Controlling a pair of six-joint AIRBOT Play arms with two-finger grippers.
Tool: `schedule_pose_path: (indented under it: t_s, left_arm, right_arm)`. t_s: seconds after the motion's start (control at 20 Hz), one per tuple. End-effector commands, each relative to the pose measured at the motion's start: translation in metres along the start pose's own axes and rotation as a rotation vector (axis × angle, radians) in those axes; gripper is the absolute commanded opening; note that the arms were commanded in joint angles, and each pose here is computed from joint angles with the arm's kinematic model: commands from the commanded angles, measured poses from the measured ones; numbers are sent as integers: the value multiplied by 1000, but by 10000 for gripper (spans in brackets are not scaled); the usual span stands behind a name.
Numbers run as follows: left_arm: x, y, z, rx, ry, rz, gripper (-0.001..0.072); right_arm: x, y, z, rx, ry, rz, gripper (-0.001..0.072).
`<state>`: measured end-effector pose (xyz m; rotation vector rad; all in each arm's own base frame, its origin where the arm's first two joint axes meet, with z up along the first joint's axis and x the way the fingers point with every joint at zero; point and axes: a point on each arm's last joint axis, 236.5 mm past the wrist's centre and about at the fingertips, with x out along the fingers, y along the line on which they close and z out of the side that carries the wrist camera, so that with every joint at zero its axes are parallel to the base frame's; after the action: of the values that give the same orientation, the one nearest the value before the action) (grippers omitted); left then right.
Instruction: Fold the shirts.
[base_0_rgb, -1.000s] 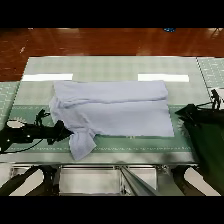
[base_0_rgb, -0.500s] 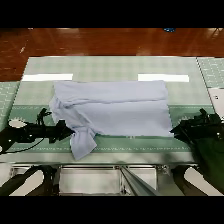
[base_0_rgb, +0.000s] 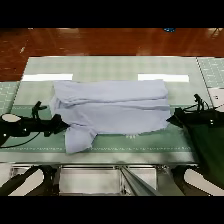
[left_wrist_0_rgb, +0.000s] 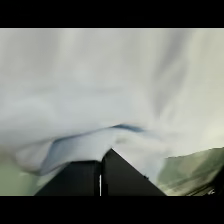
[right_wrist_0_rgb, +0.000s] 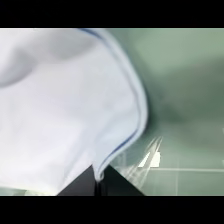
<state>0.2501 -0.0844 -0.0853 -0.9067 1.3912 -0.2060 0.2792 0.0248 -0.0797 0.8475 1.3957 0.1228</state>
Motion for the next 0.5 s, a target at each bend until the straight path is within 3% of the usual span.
schedule_pose_path:
  t_s: [0.0,0.15,0.45]
  left_arm:
    - [-30,-35,44,89,-99,-36,15]
    - [-48,-60,98,133,-220,-34,15]
    - [-33,-82,183,106,-215,-47,15]
  right_arm:
    - [-22,30,32,-94,-64,30,17]
    - [-26,57,62,-165,-91,36,17]
    - [-4,93,143,-187,-145,39,17]
